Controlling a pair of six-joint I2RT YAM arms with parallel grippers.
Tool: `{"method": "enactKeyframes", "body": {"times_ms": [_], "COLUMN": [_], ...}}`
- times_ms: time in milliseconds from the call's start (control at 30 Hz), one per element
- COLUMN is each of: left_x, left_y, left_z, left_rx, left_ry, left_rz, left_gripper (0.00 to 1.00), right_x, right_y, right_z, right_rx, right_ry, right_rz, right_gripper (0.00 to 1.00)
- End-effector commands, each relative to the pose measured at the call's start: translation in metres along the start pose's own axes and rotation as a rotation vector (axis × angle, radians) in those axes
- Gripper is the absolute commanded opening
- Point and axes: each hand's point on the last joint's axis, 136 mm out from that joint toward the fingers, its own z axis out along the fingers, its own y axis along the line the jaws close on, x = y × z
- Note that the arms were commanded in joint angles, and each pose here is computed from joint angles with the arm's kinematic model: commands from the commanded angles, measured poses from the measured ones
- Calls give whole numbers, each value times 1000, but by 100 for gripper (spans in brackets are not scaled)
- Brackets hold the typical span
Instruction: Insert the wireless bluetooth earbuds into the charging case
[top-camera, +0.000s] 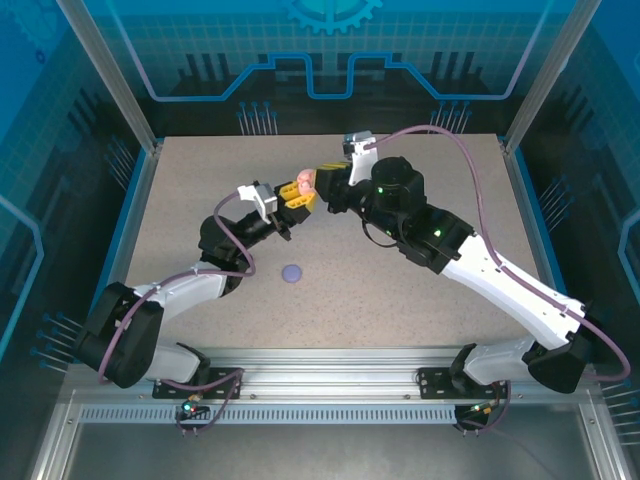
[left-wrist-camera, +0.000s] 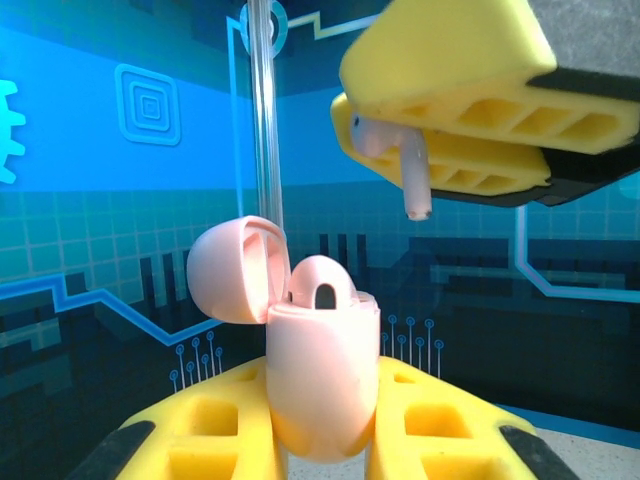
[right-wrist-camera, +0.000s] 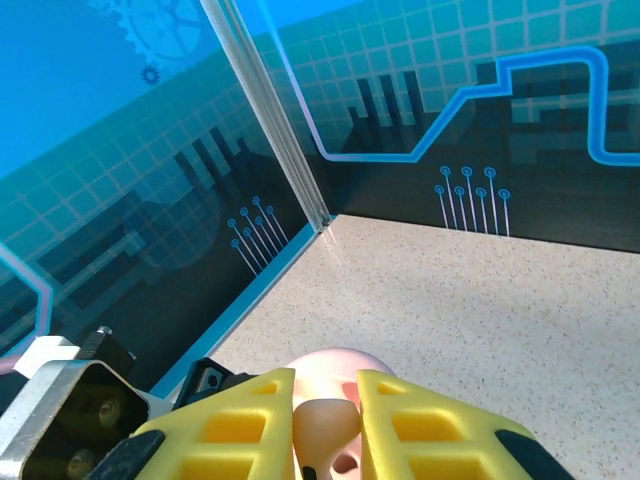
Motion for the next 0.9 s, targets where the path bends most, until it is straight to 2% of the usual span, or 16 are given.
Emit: {"method": "enactKeyframes", "body": {"times_ms": [0, 867], "left_x": [-18, -25], "left_y": [-7, -10], "left_z": [7, 7], "left_rx": [44, 50], "left_ry": [-52, -73], "left_rz": [42, 44], "left_gripper": [0, 0], "right_x": [-17, 9], "right_y": [13, -4], "right_z": [-1, 21], "right_rx": [-45, 19], "right_ry": [-71, -3], "right_rz": [-13, -8], "right_gripper": [19, 19]}}
